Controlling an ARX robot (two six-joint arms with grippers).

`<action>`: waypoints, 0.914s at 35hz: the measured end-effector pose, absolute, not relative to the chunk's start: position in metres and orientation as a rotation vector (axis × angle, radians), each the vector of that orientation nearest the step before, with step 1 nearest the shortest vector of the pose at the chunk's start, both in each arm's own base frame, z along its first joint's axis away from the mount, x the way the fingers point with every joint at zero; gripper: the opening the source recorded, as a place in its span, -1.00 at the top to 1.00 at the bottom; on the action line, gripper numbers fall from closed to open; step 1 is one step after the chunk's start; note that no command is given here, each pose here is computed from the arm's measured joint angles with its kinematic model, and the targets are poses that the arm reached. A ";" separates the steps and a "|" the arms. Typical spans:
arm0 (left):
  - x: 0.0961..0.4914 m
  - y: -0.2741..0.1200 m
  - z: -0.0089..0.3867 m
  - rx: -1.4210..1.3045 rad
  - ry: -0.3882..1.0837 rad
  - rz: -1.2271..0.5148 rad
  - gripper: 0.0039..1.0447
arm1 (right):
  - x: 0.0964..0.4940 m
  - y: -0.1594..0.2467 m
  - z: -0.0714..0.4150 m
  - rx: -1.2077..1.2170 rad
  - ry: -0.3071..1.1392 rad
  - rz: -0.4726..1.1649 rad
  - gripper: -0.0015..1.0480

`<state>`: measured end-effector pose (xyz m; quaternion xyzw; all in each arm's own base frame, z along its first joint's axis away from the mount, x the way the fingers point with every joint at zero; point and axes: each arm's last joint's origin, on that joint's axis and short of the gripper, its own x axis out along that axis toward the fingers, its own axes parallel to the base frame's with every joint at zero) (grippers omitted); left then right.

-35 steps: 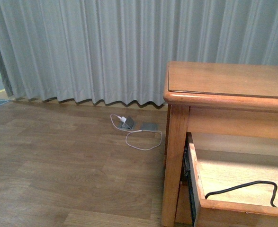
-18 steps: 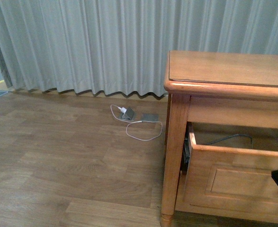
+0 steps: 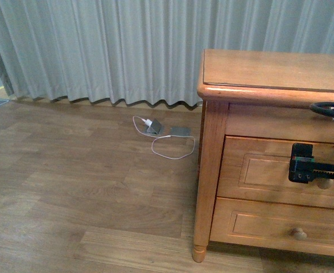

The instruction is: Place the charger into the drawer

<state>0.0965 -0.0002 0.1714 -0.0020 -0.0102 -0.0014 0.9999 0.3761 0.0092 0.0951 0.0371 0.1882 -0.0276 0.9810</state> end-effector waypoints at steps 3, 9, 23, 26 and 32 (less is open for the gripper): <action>0.096 0.000 0.171 -0.004 -0.020 -0.003 -0.88 | 0.378 0.009 0.094 0.075 0.368 -0.058 -0.83; 0.096 0.000 0.171 -0.004 -0.021 -0.003 -0.88 | 0.375 0.005 0.098 0.083 0.361 -0.032 -0.83; 0.096 0.000 0.171 -0.004 -0.021 -0.003 -0.88 | 0.304 -0.007 0.161 0.179 0.383 0.103 -0.83; 0.096 0.000 0.171 -0.004 -0.021 -0.002 -0.88 | 0.273 -0.011 0.181 0.228 0.401 0.142 -0.83; 0.096 0.000 0.171 -0.004 -0.021 -0.003 -0.88 | 0.196 -0.022 0.210 0.290 0.376 0.193 -0.83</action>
